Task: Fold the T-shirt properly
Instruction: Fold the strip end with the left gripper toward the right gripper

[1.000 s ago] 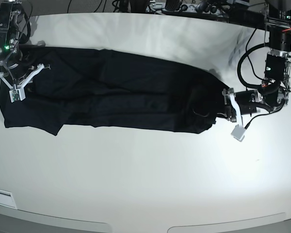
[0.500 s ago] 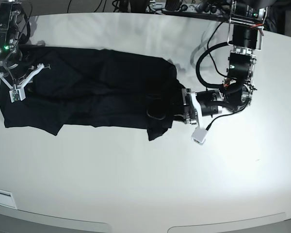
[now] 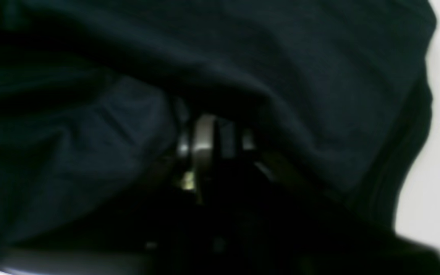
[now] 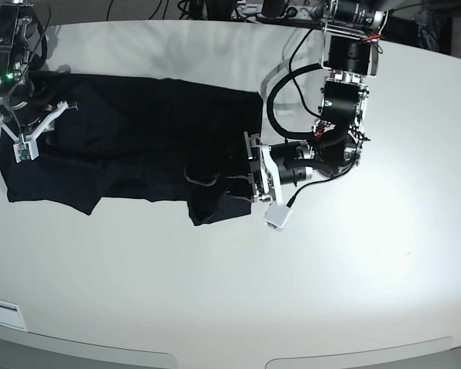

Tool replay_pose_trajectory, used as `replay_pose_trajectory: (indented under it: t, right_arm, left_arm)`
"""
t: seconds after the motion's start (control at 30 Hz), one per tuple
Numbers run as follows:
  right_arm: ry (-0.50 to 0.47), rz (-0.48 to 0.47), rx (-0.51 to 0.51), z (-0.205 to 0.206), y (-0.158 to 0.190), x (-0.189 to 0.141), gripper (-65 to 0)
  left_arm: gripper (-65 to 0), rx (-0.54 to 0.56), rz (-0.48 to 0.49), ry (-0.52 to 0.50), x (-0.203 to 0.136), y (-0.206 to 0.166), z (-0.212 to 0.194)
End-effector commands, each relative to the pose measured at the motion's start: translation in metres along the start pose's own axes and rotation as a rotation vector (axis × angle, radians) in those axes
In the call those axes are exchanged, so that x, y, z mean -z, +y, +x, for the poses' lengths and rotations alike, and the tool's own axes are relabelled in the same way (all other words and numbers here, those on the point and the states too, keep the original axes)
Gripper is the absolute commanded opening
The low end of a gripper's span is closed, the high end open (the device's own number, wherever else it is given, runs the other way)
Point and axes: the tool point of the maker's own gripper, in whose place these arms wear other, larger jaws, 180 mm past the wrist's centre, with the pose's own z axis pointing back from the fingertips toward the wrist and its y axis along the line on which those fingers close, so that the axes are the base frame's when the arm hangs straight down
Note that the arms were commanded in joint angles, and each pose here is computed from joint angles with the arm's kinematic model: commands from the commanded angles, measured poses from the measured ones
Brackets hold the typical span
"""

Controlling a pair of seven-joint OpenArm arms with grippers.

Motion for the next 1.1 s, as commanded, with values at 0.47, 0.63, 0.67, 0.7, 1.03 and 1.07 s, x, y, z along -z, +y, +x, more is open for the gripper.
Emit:
replay_pose_trajectory:
  t: [0.47, 0.63, 0.67, 0.7, 1.03, 1.07]
  right_arm:
    - [0.056, 0.013, -0.020, -0.010, 0.002, -0.001, -42.5]
    - [0.050, 0.015, -0.018, -0.009, 0.002, -0.001, -42.5]
    - [0.047, 0.015, -0.018, -0.009, 0.002, -0.001, -42.5]
    - [0.047, 0.015, -0.018, -0.008, 0.002, -0.001, -42.5]
    - [0.039, 0.014, -0.023, -0.005, 0.002, -0.002, -42.5]
    - [0.035, 0.014, -0.025, -0.004, 0.003, -0.002, -42.5]
  left_arm:
    - [-24.9, 0.018, -0.102, 0.114, 0.025, -0.025, -0.020]
    - [-25.0, 0.007, -0.129, 0.061, 0.035, -0.032, -0.013]
    - [-25.7, 0.007, -0.132, 0.056, 0.037, -0.033, -0.012]
    - [-29.1, 0.007, -0.135, 0.050, 0.038, -0.034, -0.011]
    - [-65.0, 0.125, 0.133, 0.144, 0.017, 0.019, -0.021]
    - [-65.0, 0.127, 0.159, 0.158, 0.015, 0.025, -0.027]
